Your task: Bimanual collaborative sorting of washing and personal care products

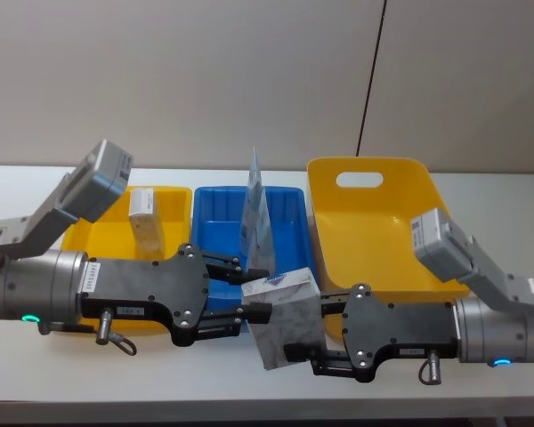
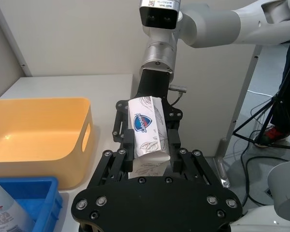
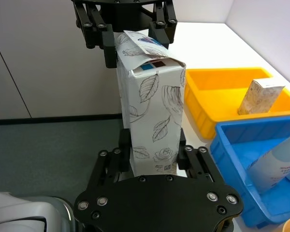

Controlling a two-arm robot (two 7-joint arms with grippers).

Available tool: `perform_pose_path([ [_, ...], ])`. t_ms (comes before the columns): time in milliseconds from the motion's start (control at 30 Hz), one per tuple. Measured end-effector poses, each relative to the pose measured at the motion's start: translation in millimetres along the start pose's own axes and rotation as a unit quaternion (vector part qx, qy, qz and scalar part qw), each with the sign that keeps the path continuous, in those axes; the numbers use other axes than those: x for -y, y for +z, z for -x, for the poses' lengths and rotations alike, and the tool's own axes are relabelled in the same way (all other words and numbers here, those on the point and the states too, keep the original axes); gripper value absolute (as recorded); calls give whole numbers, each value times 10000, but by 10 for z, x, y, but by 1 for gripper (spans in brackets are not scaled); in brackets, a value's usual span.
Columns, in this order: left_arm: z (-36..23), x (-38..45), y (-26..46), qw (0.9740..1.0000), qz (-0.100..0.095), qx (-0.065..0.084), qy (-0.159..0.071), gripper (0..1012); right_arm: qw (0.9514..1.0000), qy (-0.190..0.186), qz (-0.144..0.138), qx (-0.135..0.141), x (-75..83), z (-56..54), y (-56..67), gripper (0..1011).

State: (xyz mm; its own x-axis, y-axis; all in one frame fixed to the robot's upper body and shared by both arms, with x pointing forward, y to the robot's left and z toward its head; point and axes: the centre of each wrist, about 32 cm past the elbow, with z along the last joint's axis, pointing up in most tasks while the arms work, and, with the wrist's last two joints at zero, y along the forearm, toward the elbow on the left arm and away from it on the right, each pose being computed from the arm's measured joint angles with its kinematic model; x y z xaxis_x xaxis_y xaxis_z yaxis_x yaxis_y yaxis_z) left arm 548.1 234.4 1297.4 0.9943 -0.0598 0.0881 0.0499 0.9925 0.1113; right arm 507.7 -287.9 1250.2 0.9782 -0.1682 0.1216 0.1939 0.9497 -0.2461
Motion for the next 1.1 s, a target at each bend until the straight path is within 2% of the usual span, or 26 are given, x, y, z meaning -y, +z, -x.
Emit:
perform_pose_path([
  [100,0,0,0,10000,0,0,1,378,10000,4,-1,-1,-4,0,0,458],
  [133,0,0,0,10000,0,0,2,378,10000,5,-1,-2,-5,0,0,405],
  [300,0,0,0,10000,1,0,3,381,10000,5,2,0,-7,-2,1,362],
  [433,0,1,0,10000,1,-1,-1,474,10000,-1,-1,-7,-5,-1,0,362],
  [533,0,1,0,10000,1,-1,-4,598,10000,3,-12,-15,-7,3,1,361],
  [667,0,1,0,10000,1,-2,-6,711,10000,4,-28,-21,-13,11,3,362],
  [700,0,1,0,10000,1,-2,-6,711,10000,2,-29,-19,-14,14,2,362],
  [833,2,-2,-4,10000,3,-8,-2,845,10000,-36,-36,-3,-22,25,-4,361],
  [1000,25,-31,-19,9999,43,-46,116,970,9999,-122,-18,27,-29,46,-26,362],
  [1100,48,-57,-31,9996,86,-79,243,1001,9998,-217,8,44,-29,65,-49,361],
])
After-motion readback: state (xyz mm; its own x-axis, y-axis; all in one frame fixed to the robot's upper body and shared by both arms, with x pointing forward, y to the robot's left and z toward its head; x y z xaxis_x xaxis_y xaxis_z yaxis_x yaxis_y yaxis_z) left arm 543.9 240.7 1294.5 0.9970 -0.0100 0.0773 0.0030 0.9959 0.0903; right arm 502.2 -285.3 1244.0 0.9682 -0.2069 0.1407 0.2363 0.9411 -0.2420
